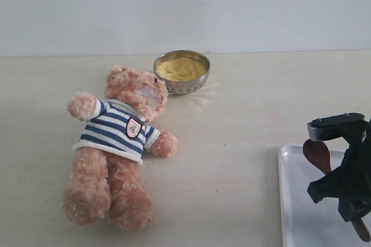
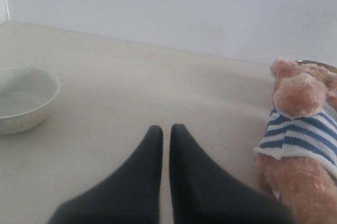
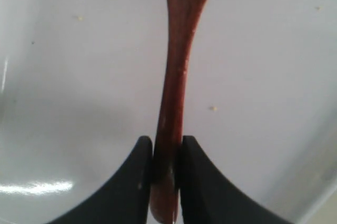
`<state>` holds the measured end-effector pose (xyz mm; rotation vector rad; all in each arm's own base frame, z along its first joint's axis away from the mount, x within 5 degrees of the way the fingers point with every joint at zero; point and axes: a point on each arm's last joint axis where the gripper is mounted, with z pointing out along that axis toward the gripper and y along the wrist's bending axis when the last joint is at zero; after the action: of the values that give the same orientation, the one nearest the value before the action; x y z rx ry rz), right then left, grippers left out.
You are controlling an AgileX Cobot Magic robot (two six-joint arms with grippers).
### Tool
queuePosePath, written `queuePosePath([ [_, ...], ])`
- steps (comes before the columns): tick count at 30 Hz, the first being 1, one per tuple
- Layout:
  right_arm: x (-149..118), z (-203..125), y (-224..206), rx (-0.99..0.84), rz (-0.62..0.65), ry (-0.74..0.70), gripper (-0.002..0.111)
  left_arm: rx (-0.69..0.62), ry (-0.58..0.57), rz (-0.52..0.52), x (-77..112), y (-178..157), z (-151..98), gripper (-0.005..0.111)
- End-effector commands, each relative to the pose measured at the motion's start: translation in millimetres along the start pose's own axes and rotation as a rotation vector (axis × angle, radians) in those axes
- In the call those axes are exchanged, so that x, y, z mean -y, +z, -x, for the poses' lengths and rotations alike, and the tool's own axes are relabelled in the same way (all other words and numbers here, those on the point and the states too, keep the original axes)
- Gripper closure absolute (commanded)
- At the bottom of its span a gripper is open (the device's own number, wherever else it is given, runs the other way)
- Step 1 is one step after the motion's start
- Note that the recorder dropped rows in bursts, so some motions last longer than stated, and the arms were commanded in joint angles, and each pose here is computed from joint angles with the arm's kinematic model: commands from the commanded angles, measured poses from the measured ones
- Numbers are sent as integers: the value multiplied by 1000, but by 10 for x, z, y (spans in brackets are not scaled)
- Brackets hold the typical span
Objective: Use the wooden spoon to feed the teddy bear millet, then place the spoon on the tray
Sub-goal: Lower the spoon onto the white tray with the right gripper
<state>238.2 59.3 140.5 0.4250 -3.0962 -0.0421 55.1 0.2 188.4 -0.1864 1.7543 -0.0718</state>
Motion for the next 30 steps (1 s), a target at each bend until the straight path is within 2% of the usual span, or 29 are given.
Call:
queuePosePath([
  [1,21,-8,14,-3,-9,-2,108,1,-13,0,0,0,-5,102],
  [13,23,-37,104,-20,-9,32,107,15,-10,2,-2,0,8,102],
  [14,23,-39,104,-22,-9,32,105,15,-10,2,-2,0,8,102],
  [15,24,-42,104,-25,-10,31,96,15,-10,2,-2,0,8,102],
  [20,24,-41,104,-24,-10,37,66,28,-10,4,-4,0,20,102],
  [30,24,-38,100,-25,-11,55,66,38,-10,5,-5,0,29,102],
])
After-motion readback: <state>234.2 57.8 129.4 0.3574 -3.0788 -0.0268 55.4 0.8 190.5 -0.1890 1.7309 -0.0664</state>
